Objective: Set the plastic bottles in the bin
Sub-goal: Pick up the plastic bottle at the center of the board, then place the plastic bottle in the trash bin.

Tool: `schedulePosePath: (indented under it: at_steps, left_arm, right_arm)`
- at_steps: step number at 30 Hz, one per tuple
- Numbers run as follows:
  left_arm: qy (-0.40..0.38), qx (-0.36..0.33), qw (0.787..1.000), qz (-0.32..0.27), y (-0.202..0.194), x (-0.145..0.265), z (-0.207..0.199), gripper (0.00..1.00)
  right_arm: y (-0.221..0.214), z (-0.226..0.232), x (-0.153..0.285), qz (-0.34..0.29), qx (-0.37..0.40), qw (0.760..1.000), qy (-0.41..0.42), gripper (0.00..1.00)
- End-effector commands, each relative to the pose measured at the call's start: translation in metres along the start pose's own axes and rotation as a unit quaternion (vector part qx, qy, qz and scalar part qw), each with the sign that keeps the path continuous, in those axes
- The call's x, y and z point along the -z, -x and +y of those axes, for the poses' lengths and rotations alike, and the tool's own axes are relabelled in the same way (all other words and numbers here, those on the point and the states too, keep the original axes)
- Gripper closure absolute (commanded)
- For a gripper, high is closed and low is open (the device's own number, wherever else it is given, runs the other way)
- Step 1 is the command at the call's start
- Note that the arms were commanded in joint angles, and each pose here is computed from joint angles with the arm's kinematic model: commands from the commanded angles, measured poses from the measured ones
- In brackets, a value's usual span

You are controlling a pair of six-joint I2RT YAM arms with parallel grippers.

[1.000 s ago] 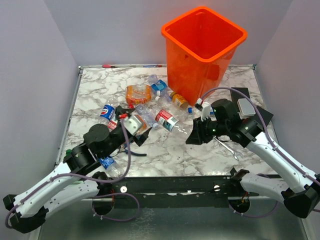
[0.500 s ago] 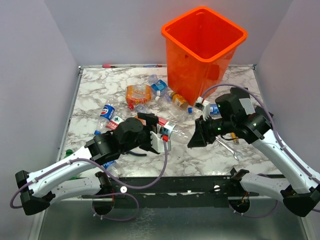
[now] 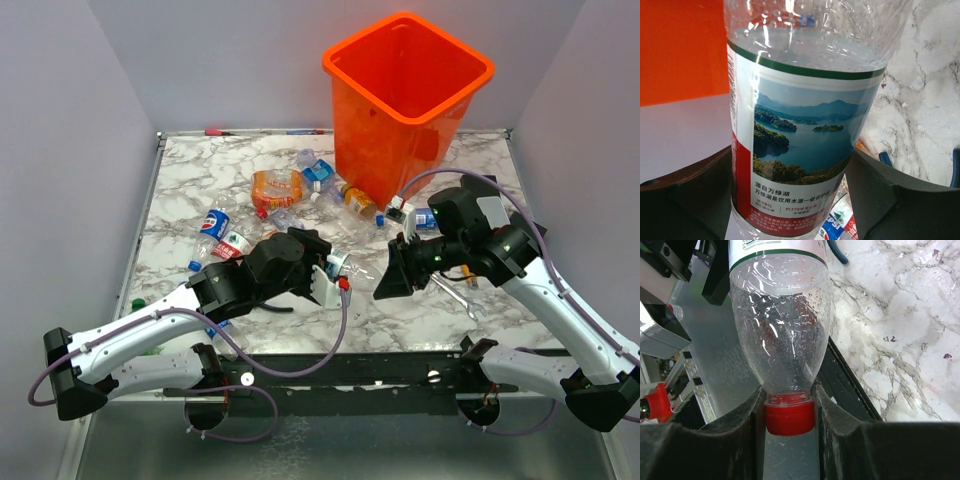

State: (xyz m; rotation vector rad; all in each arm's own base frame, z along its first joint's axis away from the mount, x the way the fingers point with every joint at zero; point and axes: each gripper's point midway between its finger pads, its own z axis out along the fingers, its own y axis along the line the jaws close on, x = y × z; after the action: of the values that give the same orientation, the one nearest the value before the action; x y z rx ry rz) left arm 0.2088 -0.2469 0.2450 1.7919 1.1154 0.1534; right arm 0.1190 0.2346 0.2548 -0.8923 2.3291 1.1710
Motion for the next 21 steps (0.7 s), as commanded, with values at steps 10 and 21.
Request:
schedulePosePath:
  at_steps: [10, 21]
  left_arm:
    - [0.017, 0.008, 1.0, -0.025, 0.014, 0.005, 0.009, 0.65]
    - [-0.016, 0.233, 0.965, -0.122, 0.051, 0.021, -0.009, 0.71]
  right_arm:
    - [0.01, 0.017, 0.01, -0.021, 0.015, 0.999, 0.019, 0.59]
    - [0.106, 0.064, 0.114, -0.324, 0.089, 0.941, -0.049, 0.0]
